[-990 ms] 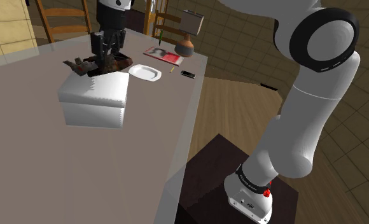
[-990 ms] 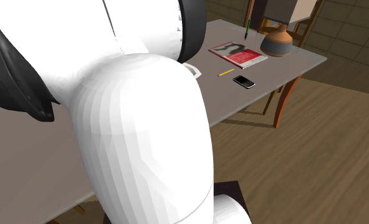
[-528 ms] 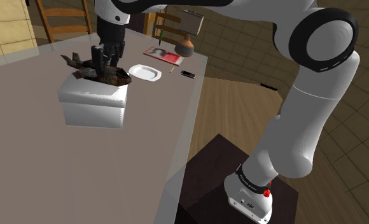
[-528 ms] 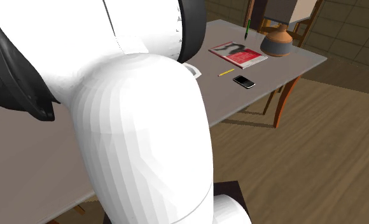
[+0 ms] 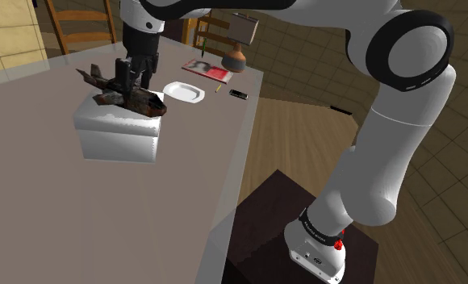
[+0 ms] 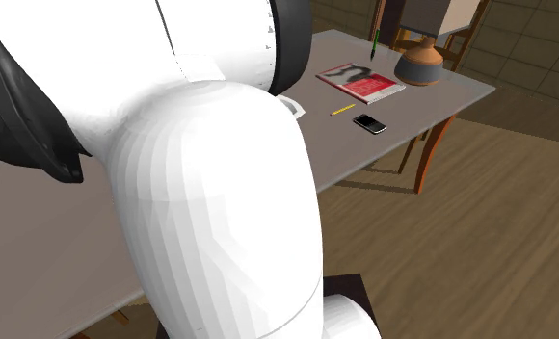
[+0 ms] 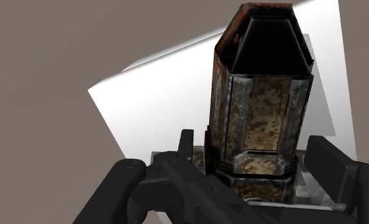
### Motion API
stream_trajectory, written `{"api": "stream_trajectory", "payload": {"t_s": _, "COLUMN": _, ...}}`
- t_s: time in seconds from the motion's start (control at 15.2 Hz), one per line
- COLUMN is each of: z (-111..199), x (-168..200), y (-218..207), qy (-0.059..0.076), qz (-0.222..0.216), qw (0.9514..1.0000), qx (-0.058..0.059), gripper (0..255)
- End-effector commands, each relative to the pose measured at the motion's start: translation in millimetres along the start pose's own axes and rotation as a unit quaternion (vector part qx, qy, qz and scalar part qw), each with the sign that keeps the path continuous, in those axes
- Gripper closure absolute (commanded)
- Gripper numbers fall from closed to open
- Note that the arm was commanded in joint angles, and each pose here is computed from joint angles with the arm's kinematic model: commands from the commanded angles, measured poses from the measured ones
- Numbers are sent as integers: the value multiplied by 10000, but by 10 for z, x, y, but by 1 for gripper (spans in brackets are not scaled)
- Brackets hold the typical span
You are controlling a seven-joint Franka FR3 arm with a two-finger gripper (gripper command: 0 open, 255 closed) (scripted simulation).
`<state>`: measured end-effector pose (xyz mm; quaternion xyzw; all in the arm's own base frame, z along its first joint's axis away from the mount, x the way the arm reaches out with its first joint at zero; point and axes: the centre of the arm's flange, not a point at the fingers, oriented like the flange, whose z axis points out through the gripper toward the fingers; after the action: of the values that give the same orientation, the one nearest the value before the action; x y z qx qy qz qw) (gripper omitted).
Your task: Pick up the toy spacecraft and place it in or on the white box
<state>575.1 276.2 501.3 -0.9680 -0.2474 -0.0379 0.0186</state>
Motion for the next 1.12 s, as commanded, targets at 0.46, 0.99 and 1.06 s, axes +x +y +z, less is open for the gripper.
{"api": "stream_trajectory", "payload": {"t_s": 0.46, "z": -397, "x": 0, "y": -1, "qy": 2, "qz": 0, "qw": 10000, "qx": 0, "gripper": 0}}
{"api": "stream_trajectory", "payload": {"t_s": 0.99, "z": -501, "x": 0, "y": -1, "qy": 2, "qz": 0, "qw": 10000, "qx": 0, "gripper": 0}}
{"api": "stream_trajectory", "payload": {"t_s": 1.06, "z": -501, "x": 0, "y": -1, "qy": 2, "qz": 0, "qw": 10000, "qx": 0, "gripper": 0}}
